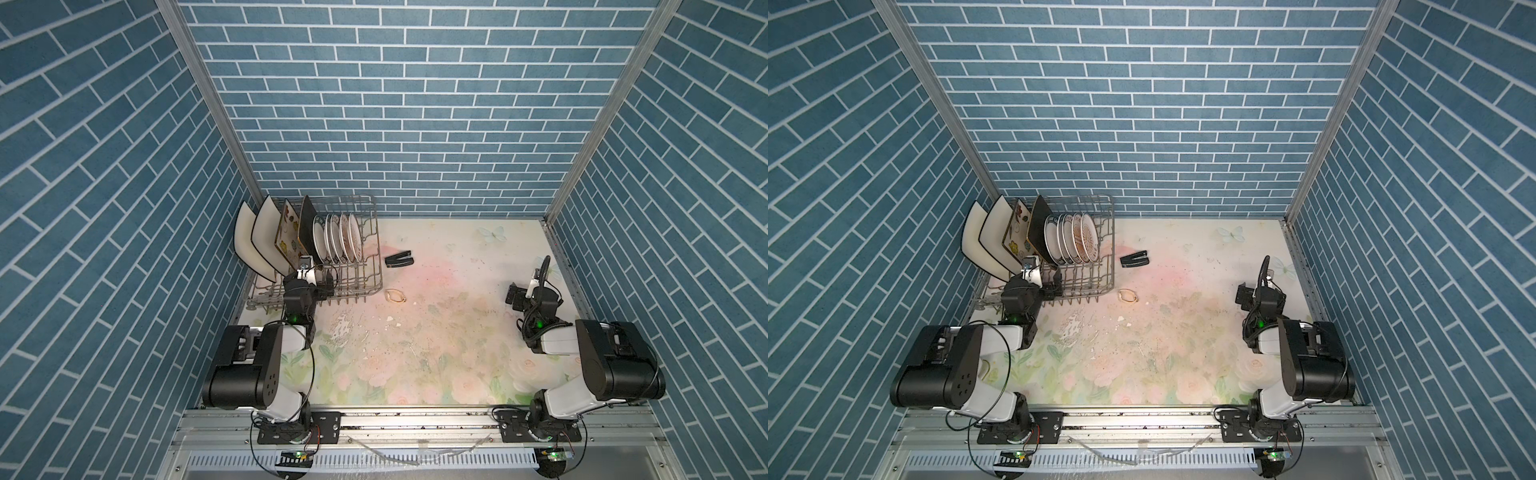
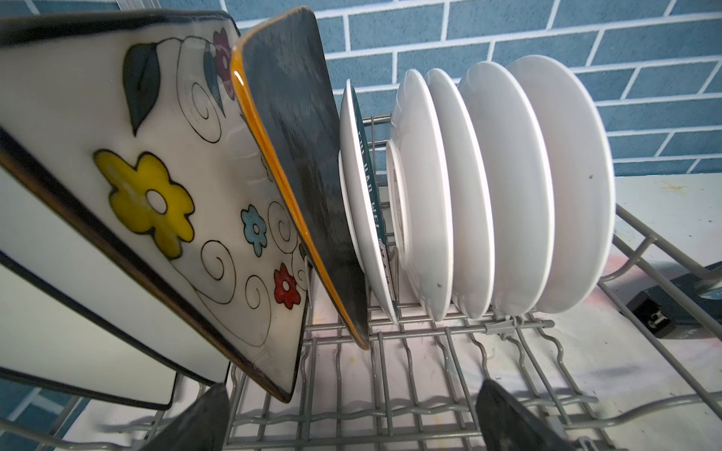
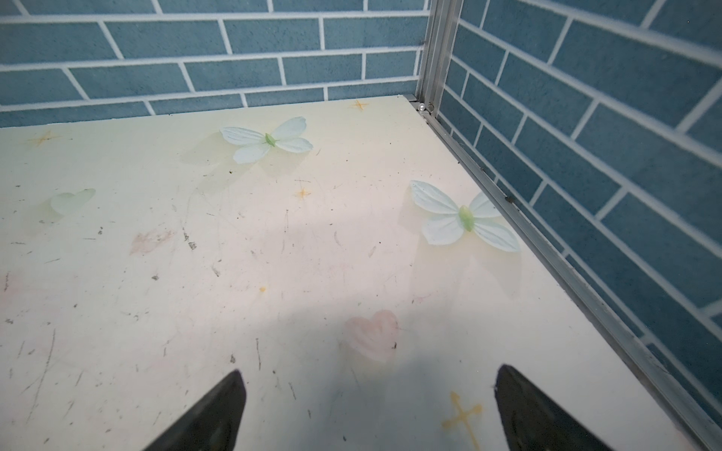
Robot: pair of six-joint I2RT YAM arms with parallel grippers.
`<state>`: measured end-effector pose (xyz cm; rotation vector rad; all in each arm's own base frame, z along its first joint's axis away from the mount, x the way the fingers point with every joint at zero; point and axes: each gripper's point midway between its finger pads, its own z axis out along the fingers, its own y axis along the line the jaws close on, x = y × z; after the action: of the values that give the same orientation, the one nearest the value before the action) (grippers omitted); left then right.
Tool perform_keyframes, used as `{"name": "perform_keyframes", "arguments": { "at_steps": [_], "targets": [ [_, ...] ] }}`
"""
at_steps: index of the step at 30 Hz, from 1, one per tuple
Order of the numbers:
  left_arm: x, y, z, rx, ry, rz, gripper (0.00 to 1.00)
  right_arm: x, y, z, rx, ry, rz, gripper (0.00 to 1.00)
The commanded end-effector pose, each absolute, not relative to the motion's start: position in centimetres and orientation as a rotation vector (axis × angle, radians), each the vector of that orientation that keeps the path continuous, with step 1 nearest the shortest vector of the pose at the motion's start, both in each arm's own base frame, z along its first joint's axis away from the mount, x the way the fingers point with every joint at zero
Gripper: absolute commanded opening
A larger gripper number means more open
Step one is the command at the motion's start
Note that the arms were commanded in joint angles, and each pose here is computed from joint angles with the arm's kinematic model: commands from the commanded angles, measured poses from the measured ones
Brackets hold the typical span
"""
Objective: Unload the plates from the dish rack
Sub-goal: Pick up the plate from the dish rack.
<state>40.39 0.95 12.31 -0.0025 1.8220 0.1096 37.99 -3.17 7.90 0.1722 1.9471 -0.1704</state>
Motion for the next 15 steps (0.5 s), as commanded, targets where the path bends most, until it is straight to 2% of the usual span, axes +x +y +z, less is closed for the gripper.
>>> {"name": "perform_keyframes", "arguments": {
  "at_steps": [1,15],
  "targets": [
    [39.54,0.07,9.23,0.062,1.935,0.097,0.99,39.0,-3.15,9.1,0.133,1.912,-0.189,0.99],
    [39.58,0.36,9.21,0.049,1.939,0.086,0.99,39.02,-3.17,9.15,0.134,1.911,-0.19,0.99]
  ]
}}
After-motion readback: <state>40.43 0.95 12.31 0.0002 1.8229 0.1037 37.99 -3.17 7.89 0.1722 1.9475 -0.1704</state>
